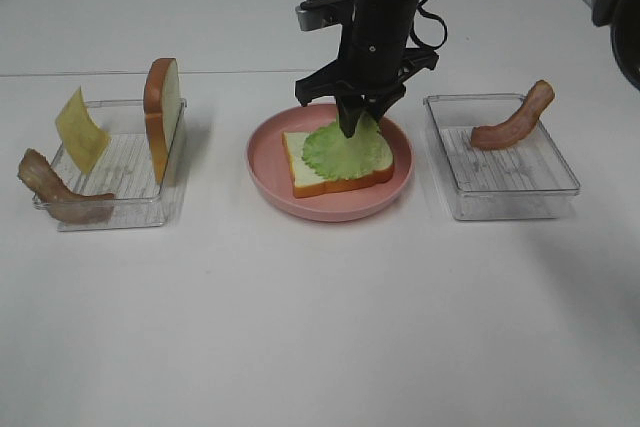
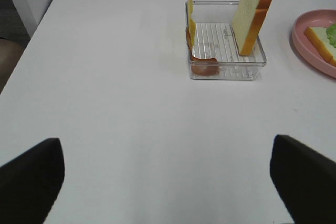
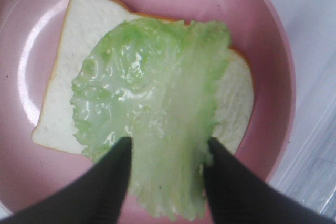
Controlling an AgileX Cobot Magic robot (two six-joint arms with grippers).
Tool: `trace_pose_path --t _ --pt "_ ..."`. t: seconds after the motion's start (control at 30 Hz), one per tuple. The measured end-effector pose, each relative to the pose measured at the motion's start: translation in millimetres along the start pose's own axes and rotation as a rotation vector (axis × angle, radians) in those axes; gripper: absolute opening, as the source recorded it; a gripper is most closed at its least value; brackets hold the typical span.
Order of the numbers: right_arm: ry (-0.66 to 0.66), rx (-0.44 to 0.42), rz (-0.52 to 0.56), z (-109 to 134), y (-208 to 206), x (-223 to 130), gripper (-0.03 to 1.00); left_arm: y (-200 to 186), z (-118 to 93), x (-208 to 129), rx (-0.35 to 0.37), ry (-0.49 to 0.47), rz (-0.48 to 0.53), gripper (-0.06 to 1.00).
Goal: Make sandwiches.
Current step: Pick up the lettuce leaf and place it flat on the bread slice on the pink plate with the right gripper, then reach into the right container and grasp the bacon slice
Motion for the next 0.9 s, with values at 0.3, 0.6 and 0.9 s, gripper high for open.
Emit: trace_pose_path --t 0.3,0.6,0.9 --pt "-0.071 -0.004 -0.001 0 -4 -1 0.97 0 0 0 0.000 0.000 0.000 0.99" --pt "-0.099 -0.053 -0.058 -6 -58 -5 0.98 0 0 0 0.000 0.000 0.000 0.99" --pt "-0.025 -0.159 -0.118 -49 -118 -21 0.98 0 0 0 0.000 0.000 0.000 0.99"
Point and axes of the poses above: a point on each arm's last joint axis where the gripper is mounted, y pointing out along that axis toward the gripper, z along the wrist's bending axis when the last joint is at zero, x = y × z, the point moved 1 cm from there along y, pointing out along that axis toward the gripper, and after that the axes turned 9 degrees about -y, right-handed, at the moved point
